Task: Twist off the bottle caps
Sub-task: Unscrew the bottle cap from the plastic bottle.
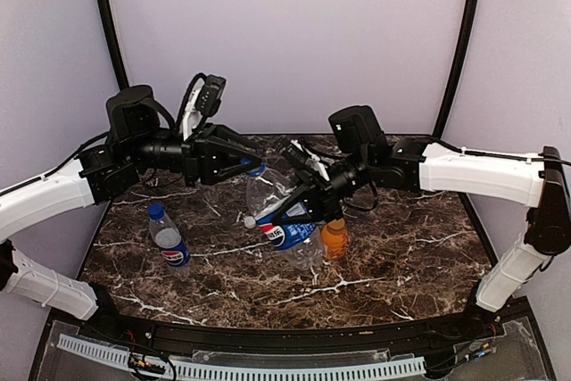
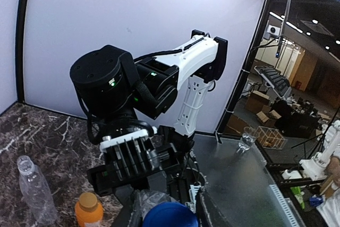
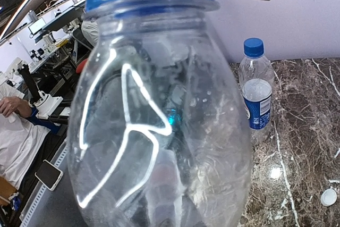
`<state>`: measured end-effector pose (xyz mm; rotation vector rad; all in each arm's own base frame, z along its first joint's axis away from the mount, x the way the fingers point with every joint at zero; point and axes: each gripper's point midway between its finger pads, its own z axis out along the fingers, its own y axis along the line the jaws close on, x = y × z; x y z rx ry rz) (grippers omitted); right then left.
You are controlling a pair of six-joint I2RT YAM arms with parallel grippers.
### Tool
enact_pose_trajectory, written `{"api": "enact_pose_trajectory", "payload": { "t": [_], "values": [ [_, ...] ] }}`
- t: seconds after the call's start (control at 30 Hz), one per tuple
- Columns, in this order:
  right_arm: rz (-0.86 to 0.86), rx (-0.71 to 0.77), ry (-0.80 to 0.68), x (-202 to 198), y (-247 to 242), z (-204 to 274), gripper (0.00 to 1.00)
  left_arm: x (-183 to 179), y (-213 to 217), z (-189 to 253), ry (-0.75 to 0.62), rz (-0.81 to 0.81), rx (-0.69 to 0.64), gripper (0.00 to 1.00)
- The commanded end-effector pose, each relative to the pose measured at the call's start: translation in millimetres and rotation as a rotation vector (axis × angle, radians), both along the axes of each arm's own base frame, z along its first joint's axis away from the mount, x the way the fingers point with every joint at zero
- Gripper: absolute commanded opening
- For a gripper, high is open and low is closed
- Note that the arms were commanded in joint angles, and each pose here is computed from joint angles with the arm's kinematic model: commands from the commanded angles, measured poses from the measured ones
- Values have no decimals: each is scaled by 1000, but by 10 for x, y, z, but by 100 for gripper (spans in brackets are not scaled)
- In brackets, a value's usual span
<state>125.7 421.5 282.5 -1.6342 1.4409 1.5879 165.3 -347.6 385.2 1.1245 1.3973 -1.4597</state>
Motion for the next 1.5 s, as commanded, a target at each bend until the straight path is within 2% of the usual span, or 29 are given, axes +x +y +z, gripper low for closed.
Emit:
{"api": "enact_pose_trajectory", "payload": {
  "t": [0.0,0.1,0.27,0.43,0.57,0.7,1.1,1.23,1.33,1.47],
  "values": [
    [-100,-3,-51,198,72,58,3,60,12,61,-4,40,-22,25],
    [-248,-48,-100,436,93,13,3,298,17,53,61,183,-14,12],
    [-486,-76,-173,824,58,53,4,737,118,-22,191,474,8,5],
    [-641,-81,-201,1062,1,57,4,934,145,-89,276,622,13,6],
    [-672,-55,-210,1085,-35,90,5,975,119,-130,300,638,18,15],
    [-574,-19,-213,915,-21,107,8,927,123,-40,257,613,-10,31],
    [-353,25,-170,554,-7,84,7,570,192,204,44,472,-28,76],
    [-207,49,-128,313,-27,119,7,310,168,262,-39,339,-28,81],
    [-83,73,-84,121,-52,174,8,54,134,273,-93,192,-26,82],
    [30,93,-34,-29,-74,232,9,-142,121,298,-133,75,-45,80]
  ]
}}
